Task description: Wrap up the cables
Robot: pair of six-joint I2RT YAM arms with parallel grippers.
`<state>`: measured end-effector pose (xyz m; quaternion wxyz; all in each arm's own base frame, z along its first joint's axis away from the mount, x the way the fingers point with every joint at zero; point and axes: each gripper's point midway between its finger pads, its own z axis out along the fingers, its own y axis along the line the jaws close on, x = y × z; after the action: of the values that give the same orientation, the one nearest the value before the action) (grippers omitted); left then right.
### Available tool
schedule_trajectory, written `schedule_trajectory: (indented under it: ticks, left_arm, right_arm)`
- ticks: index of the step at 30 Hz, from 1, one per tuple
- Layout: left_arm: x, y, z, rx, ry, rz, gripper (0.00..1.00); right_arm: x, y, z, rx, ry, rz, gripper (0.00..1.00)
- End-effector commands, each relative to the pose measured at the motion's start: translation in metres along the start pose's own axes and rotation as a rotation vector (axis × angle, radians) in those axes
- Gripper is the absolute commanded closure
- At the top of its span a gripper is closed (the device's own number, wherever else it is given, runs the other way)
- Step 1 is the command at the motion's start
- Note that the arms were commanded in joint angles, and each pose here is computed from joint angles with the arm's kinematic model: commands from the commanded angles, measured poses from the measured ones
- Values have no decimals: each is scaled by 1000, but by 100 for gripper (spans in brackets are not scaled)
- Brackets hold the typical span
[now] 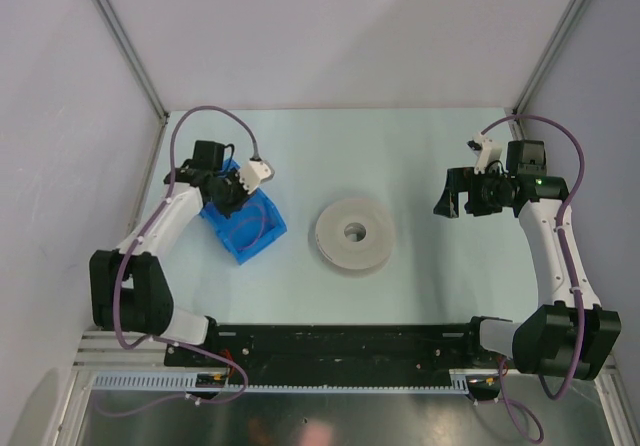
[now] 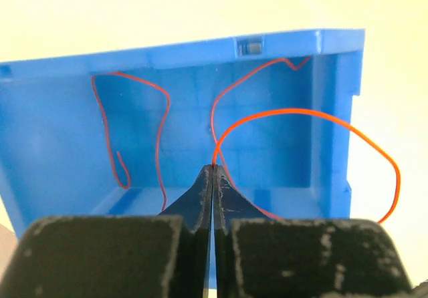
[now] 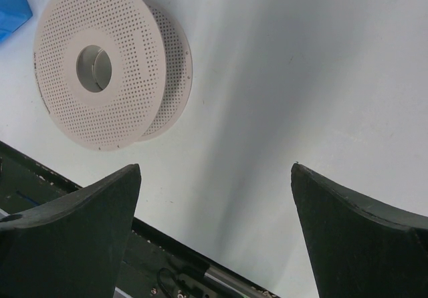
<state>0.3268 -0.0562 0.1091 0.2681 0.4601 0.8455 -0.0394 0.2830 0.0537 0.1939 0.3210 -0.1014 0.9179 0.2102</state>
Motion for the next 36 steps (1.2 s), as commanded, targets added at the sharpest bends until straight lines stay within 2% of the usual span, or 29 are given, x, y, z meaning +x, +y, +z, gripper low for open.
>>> schedule_trajectory:
  ticks: [1, 8, 11, 17, 23, 26, 31, 36]
  left_arm:
    - [-41, -5, -29, 18, -147, -18, 100]
    - [-95, -47, -54, 123, -296, -10, 100]
    - [-124, -68, -68, 176, -361, -5, 100]
    - [-176, -102, -100, 306, -490, -12, 100]
    - [-223, -125, -136, 385, -597, 21, 100]
    - [-249, -125, -157, 405, -656, 14, 100]
    - [-304, -121, -198, 408, -782, 11, 100]
    - [-335, -120, -220, 414, -845, -5, 100]
  right_arm:
    - [-8, 4, -5, -7, -43, -25, 1]
    - [-15, 22, -3, -94, -73, -38, 1]
    - [-26, 49, 1, -200, -102, -70, 1]
    - [-38, 120, 25, -442, -69, -137, 1]
    - [-54, 147, 33, -503, -68, -225, 1]
    - [-70, 151, 25, -506, -139, -281, 1]
    - [-107, 188, -30, -605, -386, -439, 1]
    - [-122, 217, -66, -642, -520, -481, 1]
